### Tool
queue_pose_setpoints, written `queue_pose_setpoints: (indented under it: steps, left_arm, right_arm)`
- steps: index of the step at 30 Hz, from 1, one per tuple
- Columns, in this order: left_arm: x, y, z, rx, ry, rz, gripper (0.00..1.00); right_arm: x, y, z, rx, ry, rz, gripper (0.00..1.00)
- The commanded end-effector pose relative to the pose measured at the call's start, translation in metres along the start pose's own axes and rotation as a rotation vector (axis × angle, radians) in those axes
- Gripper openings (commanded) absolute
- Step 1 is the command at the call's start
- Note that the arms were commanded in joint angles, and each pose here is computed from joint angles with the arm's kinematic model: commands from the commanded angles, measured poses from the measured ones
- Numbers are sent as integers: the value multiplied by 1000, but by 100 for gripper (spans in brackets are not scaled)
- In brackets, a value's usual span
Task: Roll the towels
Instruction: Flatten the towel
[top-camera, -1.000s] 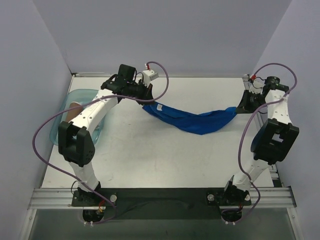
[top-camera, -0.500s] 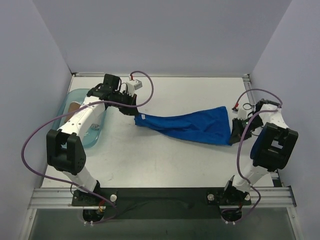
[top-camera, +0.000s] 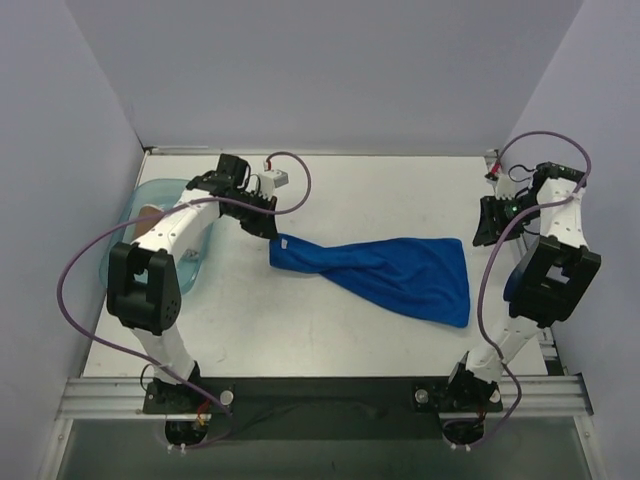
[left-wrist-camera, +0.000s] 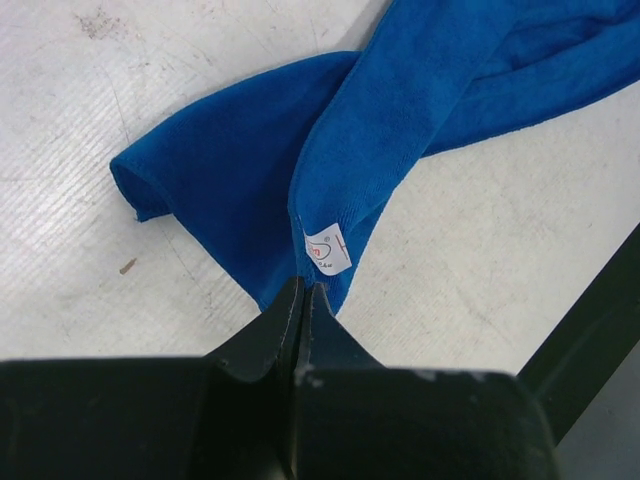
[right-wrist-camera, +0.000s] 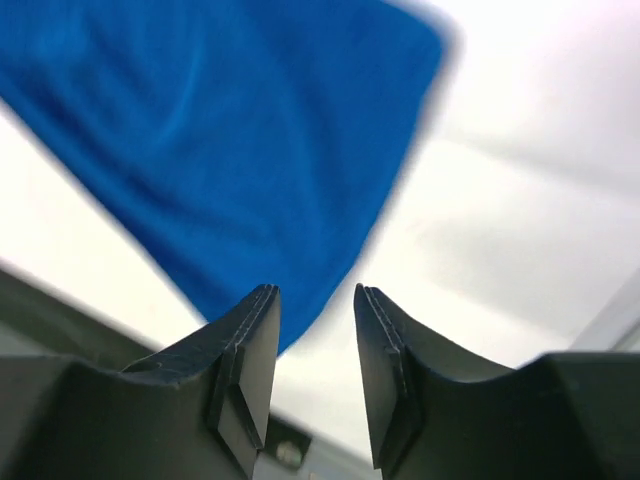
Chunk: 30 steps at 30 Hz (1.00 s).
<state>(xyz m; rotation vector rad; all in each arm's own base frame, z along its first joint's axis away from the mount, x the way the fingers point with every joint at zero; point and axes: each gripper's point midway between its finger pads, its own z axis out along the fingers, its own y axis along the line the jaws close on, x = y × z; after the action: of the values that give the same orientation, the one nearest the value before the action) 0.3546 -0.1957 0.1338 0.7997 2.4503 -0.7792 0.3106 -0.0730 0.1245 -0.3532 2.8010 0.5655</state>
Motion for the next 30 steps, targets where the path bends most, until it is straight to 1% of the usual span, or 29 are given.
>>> queue_pose_setpoints:
  steps: [1, 2, 3, 7, 12, 14, 19, 25, 28, 30]
  left_arm:
    - [-25, -2, -6, 23, -51, 37, 0]
    - [-24, -1, -3, 24, -48, 33, 0]
    - [-25, 0, -2, 24, -48, 33, 0]
    - [-28, 2, 3, 33, -49, 24, 0]
    - [-29, 5, 7, 35, -50, 23, 0]
    - [-29, 7, 9, 32, -49, 23, 0]
    - [-31, 9, 11, 28, -52, 17, 0]
    - [-36, 9, 14, 35, -59, 5, 0]
    - [-39, 10, 15, 37, -65, 1, 0]
    - [-40, 10, 15, 37, -68, 0, 0]
  right_arm:
    - [-39, -28, 20, 48, -49, 133, 35]
    - [-55, -36, 16, 80, -77, 143, 33]
    - [-57, -42, 30, 84, -42, 156, 32]
    - [-66, -53, 49, 107, 1, 187, 33]
    - [-57, -56, 73, 87, 60, 230, 44]
    - [-56, -57, 82, 74, 70, 257, 46]
    - [-56, -59, 102, 50, 95, 292, 46]
    - [-59, -59, 112, 31, 100, 313, 42]
    - [-64, -54, 112, -4, 81, 320, 36]
    - [-67, -50, 110, -20, 68, 325, 27]
